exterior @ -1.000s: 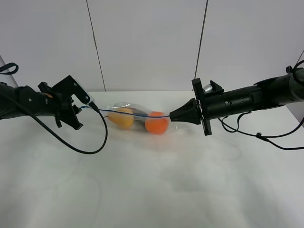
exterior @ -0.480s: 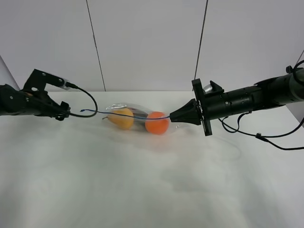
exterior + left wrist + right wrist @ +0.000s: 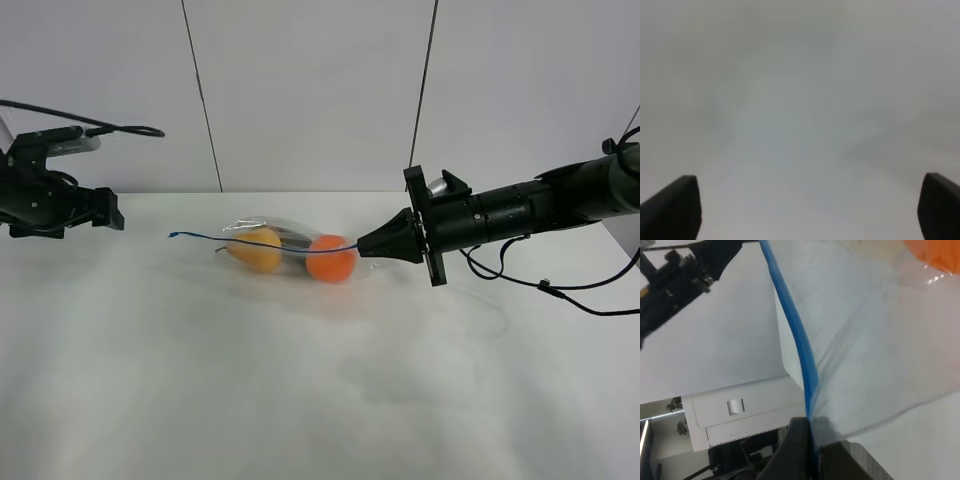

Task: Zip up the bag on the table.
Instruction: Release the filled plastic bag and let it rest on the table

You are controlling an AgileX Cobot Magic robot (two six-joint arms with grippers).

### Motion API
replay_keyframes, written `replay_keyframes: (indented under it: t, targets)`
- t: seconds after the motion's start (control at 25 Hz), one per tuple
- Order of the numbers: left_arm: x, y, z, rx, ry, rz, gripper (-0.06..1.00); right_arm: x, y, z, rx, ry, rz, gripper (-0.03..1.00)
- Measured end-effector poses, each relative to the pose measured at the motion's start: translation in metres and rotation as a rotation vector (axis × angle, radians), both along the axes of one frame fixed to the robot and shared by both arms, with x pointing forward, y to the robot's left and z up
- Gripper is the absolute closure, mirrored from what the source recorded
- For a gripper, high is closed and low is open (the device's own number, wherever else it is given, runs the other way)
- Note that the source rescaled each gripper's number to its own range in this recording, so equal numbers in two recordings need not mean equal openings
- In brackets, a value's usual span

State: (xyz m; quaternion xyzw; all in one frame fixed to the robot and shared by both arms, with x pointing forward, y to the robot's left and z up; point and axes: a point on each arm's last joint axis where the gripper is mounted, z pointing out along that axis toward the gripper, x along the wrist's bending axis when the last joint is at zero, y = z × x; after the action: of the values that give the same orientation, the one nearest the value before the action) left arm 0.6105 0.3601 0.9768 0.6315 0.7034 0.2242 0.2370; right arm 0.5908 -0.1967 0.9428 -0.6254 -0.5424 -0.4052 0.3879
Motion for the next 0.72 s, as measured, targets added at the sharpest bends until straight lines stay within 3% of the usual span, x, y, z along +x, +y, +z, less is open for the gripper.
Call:
replay_keyframes:
  t: [0.16,0.44,0.56,0.72]
  targets:
    - [0.0,-0.006,0.019,-0.097,0.154,-0.02,-0.05,0.0,0.0,0.0,-0.001,0.0,0.001,0.97]
    - [-0.016,-0.015,0.03,-0.198,0.415,-0.058,-0.05,0.0,0.0,0.0,-0.001,0.0,0.001,0.97]
    - [-0.024,-0.018,0.029,-0.194,0.51,-0.082,-0.05,0.0,0.0,0.0,-0.001,0.0,0.001,0.97]
    - [-0.03,-0.029,0.027,-0.128,0.6,-0.099,-0.05,-0.001,0.0,-0.001,-0.007,0.0,0.007,0.97]
